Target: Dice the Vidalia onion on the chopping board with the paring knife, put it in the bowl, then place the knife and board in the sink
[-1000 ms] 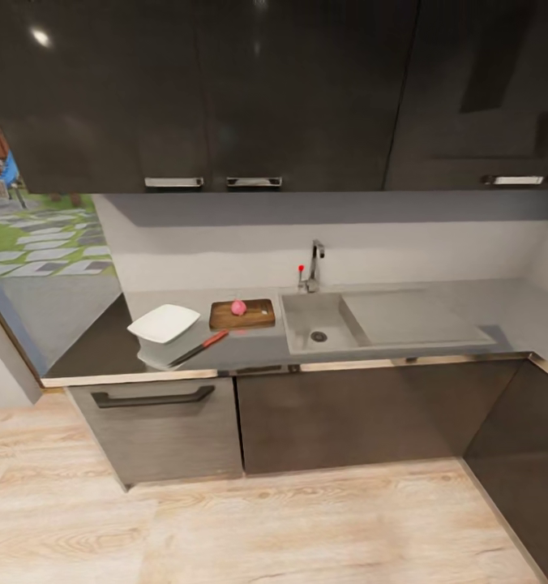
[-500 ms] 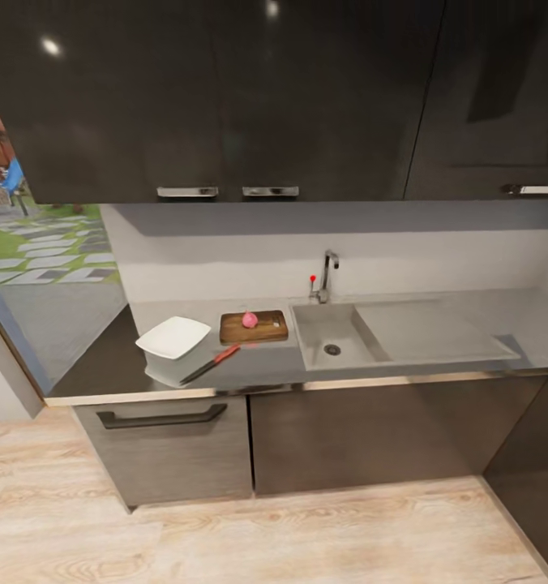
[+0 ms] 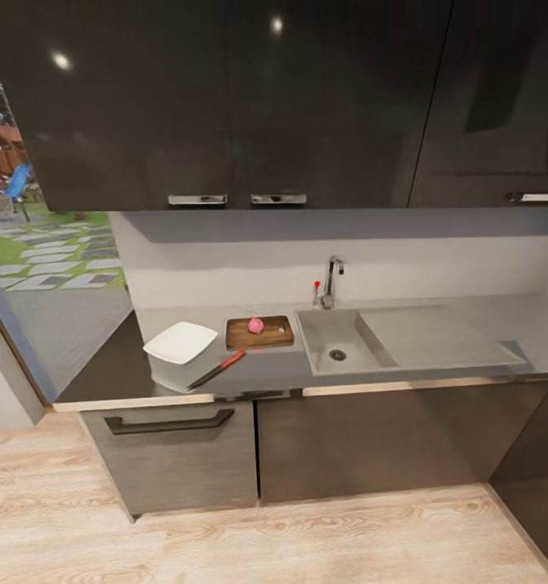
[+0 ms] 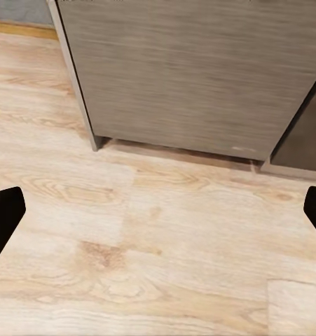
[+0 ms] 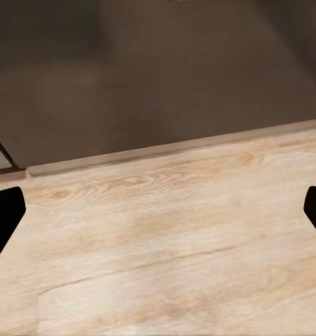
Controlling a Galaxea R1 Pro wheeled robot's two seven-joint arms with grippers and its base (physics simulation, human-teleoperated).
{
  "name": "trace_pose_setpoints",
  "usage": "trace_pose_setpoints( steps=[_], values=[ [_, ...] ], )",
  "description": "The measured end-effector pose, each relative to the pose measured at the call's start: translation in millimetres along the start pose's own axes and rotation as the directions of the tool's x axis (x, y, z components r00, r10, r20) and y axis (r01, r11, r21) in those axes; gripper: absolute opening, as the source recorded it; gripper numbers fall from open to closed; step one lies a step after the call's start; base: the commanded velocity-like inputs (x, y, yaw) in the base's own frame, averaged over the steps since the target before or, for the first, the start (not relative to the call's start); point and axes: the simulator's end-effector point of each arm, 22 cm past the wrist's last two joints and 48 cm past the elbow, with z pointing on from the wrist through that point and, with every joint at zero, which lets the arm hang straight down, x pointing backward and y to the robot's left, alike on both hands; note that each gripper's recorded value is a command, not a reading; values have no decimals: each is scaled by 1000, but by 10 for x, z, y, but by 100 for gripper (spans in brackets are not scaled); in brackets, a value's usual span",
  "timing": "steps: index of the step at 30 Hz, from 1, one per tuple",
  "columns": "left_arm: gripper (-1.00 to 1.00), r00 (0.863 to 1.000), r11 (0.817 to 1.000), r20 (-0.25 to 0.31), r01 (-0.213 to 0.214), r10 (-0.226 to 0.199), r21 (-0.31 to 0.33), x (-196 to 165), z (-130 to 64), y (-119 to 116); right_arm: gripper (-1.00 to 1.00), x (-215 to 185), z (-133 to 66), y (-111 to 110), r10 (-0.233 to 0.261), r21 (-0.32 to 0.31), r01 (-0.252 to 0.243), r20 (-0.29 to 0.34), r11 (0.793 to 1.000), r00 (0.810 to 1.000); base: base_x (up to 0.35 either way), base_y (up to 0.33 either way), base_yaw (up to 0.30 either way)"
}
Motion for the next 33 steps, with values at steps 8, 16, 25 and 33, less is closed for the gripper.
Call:
trace_pose_setpoints(
  steps=[8,16,25,33],
  values=[
    [100,1000,1000,-1,1,-1,0,12,-5,-11,100,-13,2,-3,1,1,-1,3,1000,1000,0,1,0],
    [100,999,1000,-30,11,-11,-7,157,-58,-72,100,-324,85,-21,1,8,-1,74,1000,997,0,0,0],
    [100,999,1000,-53,3,-3,-14,265,-92,-44,100,-1973,271,407,10,-33,0,286,999,958,0,0,0],
    [100,998,1000,-59,0,-1,-17,295,-101,-32,100,-2912,103,527,13,-46,2,330,999,944,0,0,0]
  ],
)
